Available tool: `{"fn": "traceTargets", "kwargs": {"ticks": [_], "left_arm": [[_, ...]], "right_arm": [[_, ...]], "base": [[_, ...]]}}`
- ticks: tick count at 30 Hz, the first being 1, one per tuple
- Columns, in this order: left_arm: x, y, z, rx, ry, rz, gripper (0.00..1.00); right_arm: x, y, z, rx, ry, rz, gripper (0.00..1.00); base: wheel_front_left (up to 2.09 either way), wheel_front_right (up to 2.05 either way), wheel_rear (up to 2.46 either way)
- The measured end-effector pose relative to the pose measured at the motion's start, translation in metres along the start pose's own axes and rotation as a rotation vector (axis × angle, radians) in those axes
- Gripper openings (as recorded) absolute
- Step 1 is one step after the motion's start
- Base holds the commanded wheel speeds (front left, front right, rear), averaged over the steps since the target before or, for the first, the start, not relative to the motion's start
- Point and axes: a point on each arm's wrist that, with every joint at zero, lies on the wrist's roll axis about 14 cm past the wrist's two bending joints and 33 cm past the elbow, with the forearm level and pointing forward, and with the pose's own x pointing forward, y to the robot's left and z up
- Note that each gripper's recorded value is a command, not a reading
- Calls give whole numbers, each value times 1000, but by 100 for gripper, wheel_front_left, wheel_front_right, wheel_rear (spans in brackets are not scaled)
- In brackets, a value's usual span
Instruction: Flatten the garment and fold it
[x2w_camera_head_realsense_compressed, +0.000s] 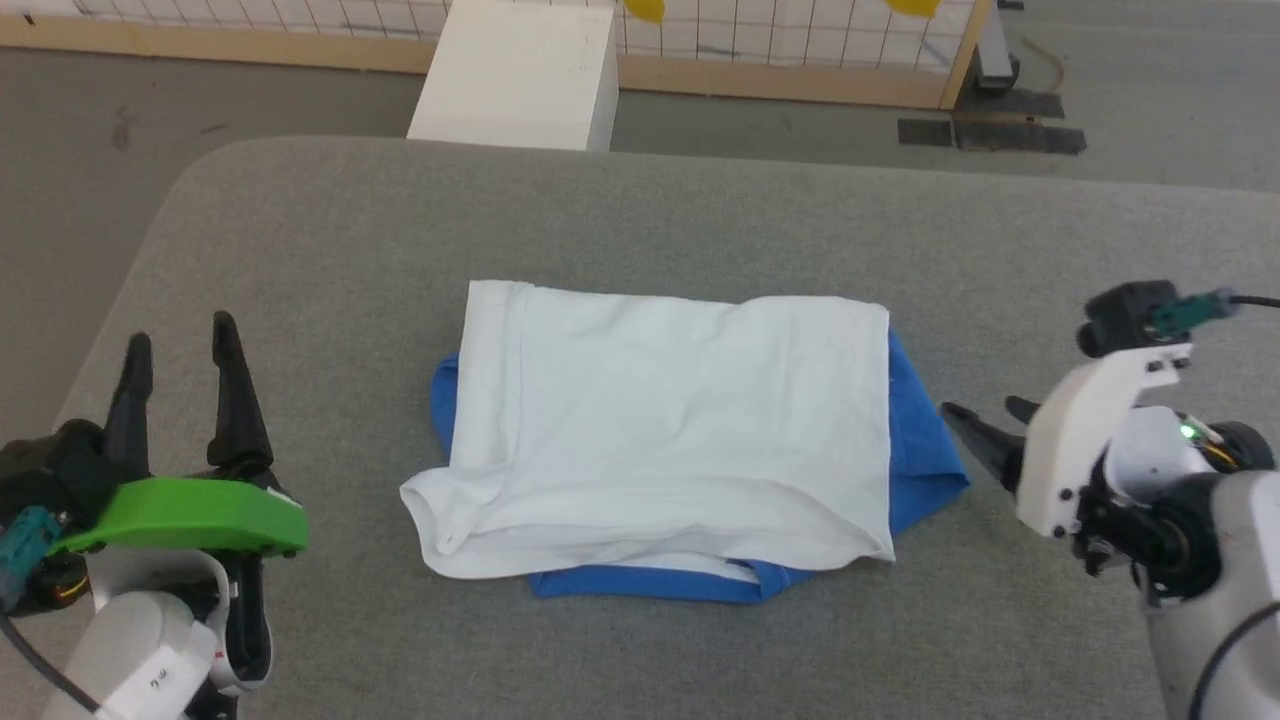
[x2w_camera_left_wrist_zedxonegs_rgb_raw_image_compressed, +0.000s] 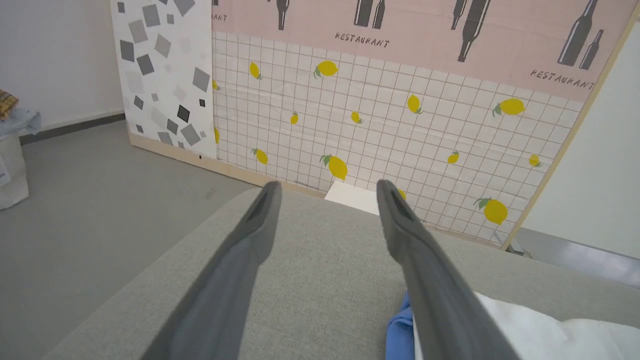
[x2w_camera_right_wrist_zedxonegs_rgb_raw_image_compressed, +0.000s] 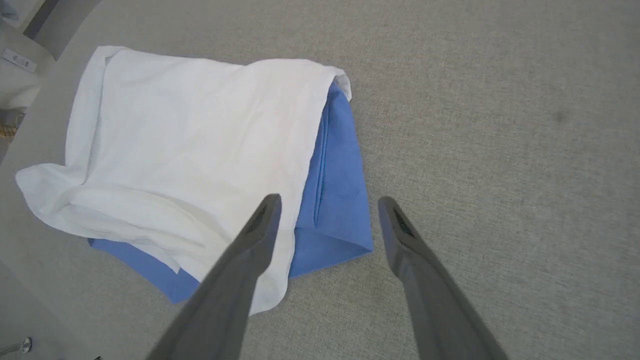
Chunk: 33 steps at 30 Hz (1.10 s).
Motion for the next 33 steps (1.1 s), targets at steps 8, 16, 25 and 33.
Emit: {"fn": "traceTargets", "kwargs": {"ticks": [8,16,25,33], "left_arm": [[8,-17,43,88,-223,-36,100],[9,-22,29,128,-219,-31,100],[8,-20,12,126,-179,-36,100],[6,-18,10,124,-173,-46,100]], "right_arm": [[46,9,-25,-90,177,-12,100],[74,-6,-57,-133,322,-65,100],[90,34,-63,-55,336,86,100],[91,38,-66,-62,348,105,0]], "base": [[0,0,0],[0,0,0],[0,0,0],[0,0,0]]}}
